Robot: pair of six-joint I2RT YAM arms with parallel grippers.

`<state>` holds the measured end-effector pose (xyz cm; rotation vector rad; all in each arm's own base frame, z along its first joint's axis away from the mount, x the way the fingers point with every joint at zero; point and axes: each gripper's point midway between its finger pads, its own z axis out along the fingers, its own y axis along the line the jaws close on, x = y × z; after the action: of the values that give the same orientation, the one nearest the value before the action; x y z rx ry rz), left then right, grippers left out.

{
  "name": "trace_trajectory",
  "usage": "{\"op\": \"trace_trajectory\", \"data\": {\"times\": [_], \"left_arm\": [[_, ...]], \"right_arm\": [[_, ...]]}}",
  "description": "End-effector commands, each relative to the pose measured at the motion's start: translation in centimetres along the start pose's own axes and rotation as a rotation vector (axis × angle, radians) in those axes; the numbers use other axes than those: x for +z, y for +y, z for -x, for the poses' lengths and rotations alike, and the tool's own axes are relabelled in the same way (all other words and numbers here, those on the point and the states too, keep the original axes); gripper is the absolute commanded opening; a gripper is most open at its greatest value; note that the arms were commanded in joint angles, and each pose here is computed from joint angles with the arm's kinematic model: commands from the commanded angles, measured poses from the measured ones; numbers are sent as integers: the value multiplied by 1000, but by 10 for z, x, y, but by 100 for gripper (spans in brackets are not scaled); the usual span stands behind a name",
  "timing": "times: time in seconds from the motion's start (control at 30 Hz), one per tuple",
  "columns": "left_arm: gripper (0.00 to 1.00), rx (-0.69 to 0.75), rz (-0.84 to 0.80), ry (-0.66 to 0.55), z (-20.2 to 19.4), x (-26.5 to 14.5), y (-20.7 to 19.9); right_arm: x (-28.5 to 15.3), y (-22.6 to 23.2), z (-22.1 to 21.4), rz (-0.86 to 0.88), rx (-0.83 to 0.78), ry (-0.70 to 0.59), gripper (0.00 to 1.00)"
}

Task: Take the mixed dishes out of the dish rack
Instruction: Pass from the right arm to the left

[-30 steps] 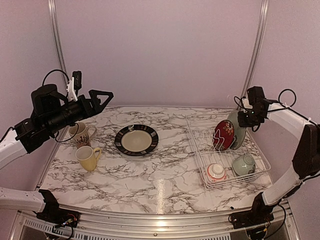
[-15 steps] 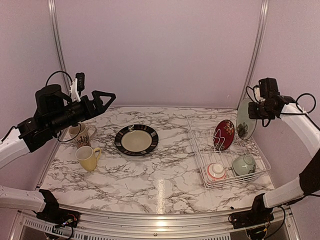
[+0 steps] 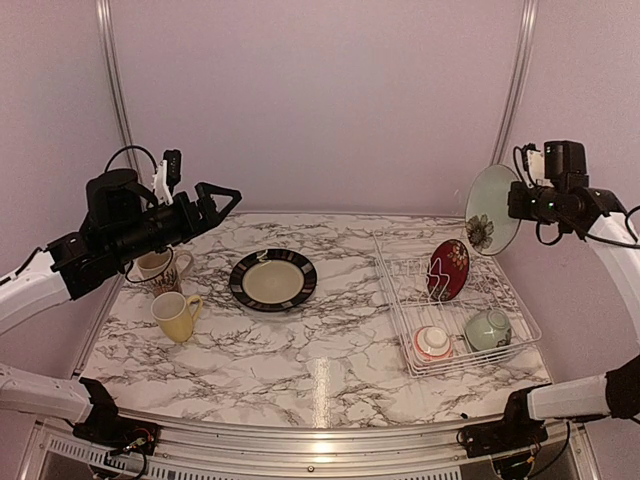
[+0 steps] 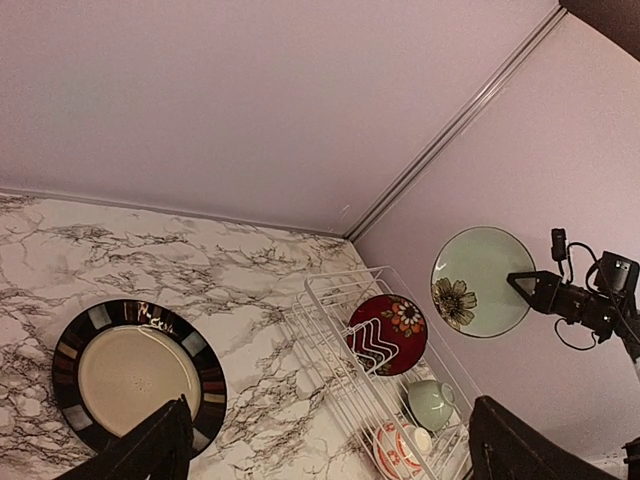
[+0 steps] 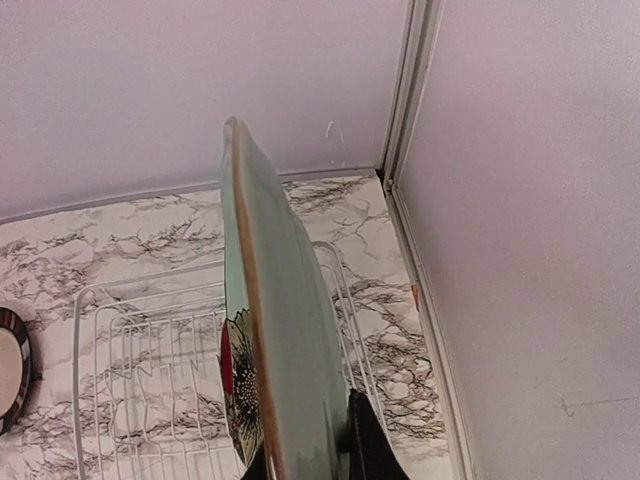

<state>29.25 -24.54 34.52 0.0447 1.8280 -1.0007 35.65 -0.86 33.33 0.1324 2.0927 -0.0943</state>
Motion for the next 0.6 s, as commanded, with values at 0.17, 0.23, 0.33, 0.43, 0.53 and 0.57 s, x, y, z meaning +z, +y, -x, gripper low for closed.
{"op": "trace_trajectory", "data": {"times": [0.17, 0.23, 0.33, 0.43, 0.53, 0.57], "left_arm": [[99, -91, -149, 16, 6, 18, -31], [99, -123, -179, 32, 3, 24, -35], [99, -175, -237, 54, -3, 33, -42], [99, -225, -293, 79, -11, 42, -48], [99, -254, -333, 106, -20, 52, -55], [99, -259, -337, 118, -25, 56, -57]], "right_arm": [[-64, 98, 76, 641, 227, -282, 0], [-64, 117, 72, 750, 275, -262, 0], [-60, 147, 62, 897, 348, -208, 0], [-60, 183, 53, 1035, 408, -157, 0], [-56, 211, 42, 1114, 456, -103, 0], [-57, 219, 38, 1140, 464, -87, 0]]}}
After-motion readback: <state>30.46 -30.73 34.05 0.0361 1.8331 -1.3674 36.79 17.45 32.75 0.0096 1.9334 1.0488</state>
